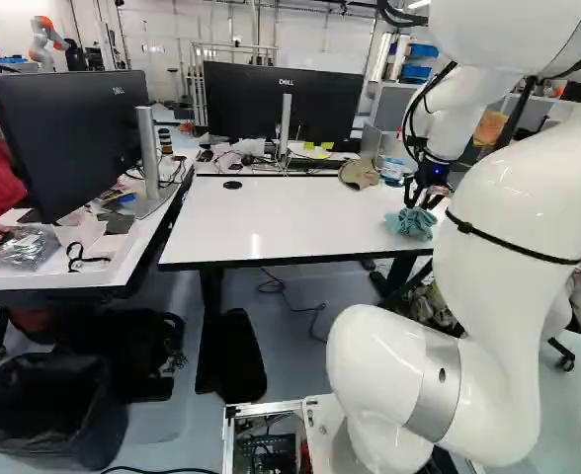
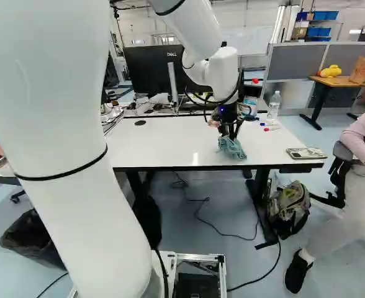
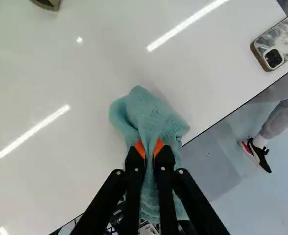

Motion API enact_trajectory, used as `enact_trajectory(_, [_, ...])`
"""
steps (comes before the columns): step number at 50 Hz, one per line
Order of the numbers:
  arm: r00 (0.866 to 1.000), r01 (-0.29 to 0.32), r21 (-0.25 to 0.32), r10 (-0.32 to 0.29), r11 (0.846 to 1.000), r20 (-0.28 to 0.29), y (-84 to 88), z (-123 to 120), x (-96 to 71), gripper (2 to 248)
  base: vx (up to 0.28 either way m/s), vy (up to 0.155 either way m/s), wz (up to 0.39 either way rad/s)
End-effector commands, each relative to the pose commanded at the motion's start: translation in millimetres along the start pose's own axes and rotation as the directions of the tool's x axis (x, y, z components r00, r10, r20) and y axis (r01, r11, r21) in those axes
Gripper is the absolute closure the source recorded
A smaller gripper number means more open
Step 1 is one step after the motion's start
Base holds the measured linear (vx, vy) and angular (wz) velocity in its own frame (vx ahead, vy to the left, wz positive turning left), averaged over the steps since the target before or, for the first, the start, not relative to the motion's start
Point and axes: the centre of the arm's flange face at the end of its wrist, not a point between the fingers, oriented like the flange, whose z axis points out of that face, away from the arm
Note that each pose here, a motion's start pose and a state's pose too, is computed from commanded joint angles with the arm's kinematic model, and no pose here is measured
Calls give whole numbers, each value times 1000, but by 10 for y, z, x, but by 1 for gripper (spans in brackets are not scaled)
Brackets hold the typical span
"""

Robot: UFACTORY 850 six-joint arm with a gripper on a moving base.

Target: Clean the table with the green towel

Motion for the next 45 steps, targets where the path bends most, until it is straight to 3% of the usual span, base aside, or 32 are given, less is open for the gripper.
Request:
enact_trajectory(35, [996,0,0,0,1000,91,1,535,51,212,0,0,0])
enact_trajectory(45, [996,0,0,0,1000,91,1,535,51,212,0,0,0])
